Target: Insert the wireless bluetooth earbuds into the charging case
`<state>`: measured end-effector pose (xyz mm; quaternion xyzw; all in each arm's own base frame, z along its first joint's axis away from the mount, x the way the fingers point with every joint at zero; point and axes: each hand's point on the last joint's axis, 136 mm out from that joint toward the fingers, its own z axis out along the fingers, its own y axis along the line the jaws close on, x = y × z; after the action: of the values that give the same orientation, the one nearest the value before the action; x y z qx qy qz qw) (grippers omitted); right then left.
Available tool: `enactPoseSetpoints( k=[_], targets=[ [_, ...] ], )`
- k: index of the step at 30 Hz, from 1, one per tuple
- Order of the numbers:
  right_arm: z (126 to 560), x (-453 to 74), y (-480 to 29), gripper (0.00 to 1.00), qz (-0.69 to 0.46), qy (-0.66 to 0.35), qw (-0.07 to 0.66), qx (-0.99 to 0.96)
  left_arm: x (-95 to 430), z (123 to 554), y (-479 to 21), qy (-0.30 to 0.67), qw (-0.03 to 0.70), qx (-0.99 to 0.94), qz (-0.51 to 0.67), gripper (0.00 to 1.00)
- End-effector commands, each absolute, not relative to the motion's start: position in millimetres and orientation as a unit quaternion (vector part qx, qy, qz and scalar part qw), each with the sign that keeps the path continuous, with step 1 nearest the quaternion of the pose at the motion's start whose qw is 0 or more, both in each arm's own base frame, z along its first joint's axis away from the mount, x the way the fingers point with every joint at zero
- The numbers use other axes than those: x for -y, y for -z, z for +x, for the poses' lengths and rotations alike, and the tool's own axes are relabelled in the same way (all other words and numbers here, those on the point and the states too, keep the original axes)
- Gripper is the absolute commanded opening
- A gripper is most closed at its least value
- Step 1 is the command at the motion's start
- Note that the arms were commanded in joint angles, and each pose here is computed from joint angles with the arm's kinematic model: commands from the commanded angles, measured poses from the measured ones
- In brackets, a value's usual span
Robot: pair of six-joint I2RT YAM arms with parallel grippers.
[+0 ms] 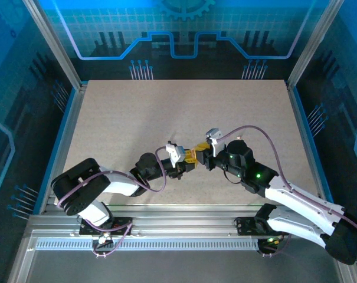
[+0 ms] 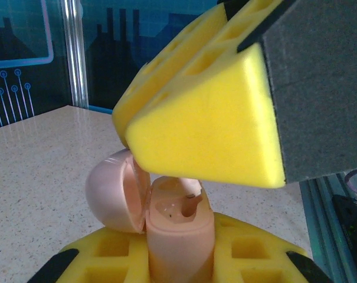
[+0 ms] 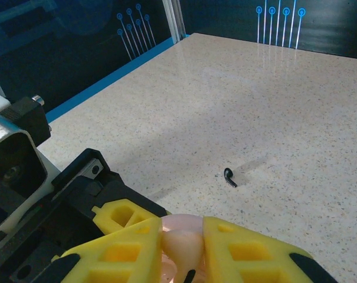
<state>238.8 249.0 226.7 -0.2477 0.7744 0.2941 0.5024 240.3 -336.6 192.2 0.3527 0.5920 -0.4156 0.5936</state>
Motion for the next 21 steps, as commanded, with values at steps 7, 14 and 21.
enactPoseSetpoints(
  k=[7, 14, 21],
  targets=[
    [228.6, -239.6, -202.0, 0.24, -0.28, -0.258, 0.464, -0.8, 332.7, 242.4, -247.0, 0.41, 0.668, -0.521, 0.338, 0.17],
    [230.1, -231.3, -238.2, 0.26, -0.268, -0.282, 0.455, -0.801, 329.1, 247.7, -220.4, 0.359, 0.674, -0.536, 0.36, 0.17],
    [227.0, -219.1, -232.6, 0.26, -0.252, -0.274, 0.384, -0.845, 321.7, 249.6, -195.0, 0.313, 0.674, -0.549, 0.382, 0.18]
  ],
)
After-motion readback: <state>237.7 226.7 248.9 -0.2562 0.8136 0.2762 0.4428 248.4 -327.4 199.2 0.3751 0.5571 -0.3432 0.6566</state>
